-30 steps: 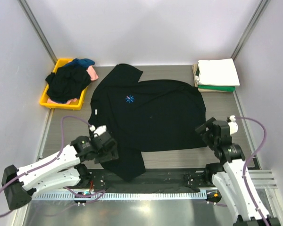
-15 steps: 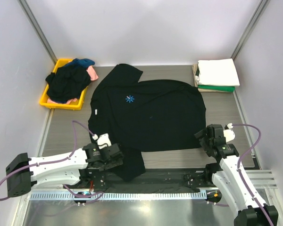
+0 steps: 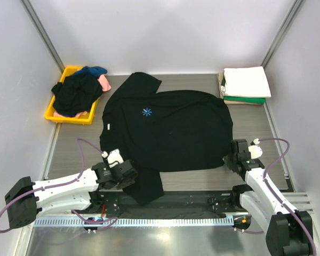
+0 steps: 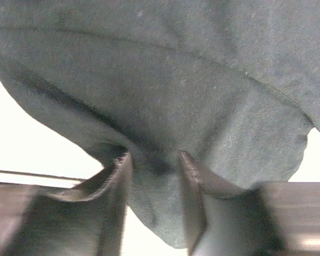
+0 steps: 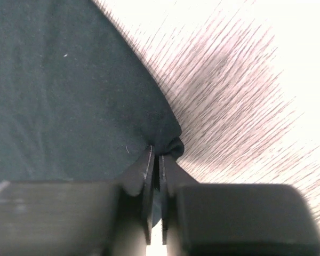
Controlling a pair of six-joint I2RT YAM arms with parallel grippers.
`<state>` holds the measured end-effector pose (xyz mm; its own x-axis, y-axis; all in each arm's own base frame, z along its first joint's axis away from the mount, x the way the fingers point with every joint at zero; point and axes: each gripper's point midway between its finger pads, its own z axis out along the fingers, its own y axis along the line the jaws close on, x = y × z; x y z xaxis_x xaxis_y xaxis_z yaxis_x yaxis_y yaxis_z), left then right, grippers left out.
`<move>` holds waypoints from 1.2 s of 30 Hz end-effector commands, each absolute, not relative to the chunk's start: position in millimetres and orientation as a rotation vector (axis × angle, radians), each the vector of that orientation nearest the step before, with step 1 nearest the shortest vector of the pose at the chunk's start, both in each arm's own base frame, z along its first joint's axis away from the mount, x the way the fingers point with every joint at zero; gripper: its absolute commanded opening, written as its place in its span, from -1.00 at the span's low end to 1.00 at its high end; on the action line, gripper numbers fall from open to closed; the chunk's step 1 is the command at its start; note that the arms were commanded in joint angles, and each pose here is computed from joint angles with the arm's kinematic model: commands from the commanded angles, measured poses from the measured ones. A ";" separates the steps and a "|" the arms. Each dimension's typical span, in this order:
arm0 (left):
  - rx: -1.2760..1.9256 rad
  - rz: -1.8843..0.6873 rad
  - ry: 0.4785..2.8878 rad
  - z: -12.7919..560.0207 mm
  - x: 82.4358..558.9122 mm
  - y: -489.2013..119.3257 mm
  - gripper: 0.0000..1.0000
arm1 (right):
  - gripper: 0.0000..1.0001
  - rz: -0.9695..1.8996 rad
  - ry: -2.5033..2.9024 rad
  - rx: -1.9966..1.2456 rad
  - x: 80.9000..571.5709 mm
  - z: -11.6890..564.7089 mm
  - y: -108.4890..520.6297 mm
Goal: Fold and stack the t-shirts
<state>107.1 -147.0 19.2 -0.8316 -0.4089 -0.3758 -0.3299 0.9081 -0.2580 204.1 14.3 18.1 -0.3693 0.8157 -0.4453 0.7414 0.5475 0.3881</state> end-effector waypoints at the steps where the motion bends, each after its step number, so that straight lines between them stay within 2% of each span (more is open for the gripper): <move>1: -0.560 -0.246 2.581 9.6 117.0 -142.9 -0.24 | -0.85 0.157 2.156 1.258 204.4 17.5 11.0; 2: -0.560 -0.239 2.576 9.2 117.9 -141.9 -0.46 | -0.89 0.180 2.156 1.257 204.3 18.6 13.5; 4: -0.553 -0.242 2.552 15.0 122.4 -142.0 -0.70 | -0.96 0.212 2.150 1.250 202.7 21.2 16.7; 5: -0.547 -0.232 2.550 16.1 122.4 -139.7 -0.90 | -0.98 0.217 2.152 1.251 201.3 22.1 17.1; 6: -0.542 -0.229 2.544 18.9 123.2 -138.7 -1.00 | -0.98 0.231 2.150 1.242 199.2 25.4 18.6; 15: -0.478 -0.236 2.465 87.2 132.2 -128.1 -1.00 | -0.98 0.280 2.093 1.182 194.0 71.7 17.7; 21: -0.376 -0.237 2.431 132.7 169.1 -137.7 -1.00 | -0.98 0.231 2.058 1.124 223.2 112.9 11.1; 27: -0.372 -0.248 2.428 159.8 246.2 -135.3 -1.00 | -0.98 0.159 2.071 1.066 277.3 129.0 8.8; 29: -0.413 -0.190 2.454 152.2 276.4 -127.0 -0.99 | -0.98 0.166 2.056 1.042 300.9 137.6 10.4; 30: -0.391 -0.203 2.445 161.3 294.0 -130.2 -1.00 | -0.98 0.127 2.096 1.048 309.6 125.5 9.8; 32: -0.439 -0.142 2.508 140.6 324.5 -119.4 -0.99 | -0.98 0.096 2.078 1.040 333.7 130.9 6.6; 33: -0.440 -0.160 2.481 153.9 346.8 -121.4 -0.99 | -0.98 0.081 2.074 1.045 342.4 129.9 3.9; 34: -0.455 -0.113 2.568 127.2 361.2 -112.4 -1.00 | -0.98 0.034 2.114 1.062 351.4 111.8 -0.2; 35: -0.456 -0.101 2.580 124.6 374.5 -109.7 -1.00 | -0.98 0.045 2.080 1.058 370.3 120.7 -2.7; 36: -0.477 -0.110 2.540 141.0 402.4 -102.2 -1.00 | -0.98 -0.009 2.126 1.078 379.4 98.0 -7.2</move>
<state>355.1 -112.5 128.4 -0.7828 -0.3968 -0.4793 -0.3670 0.9165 -0.1593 329.1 12.0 91.1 -0.4448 0.7188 -0.5343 0.6921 0.6545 0.3043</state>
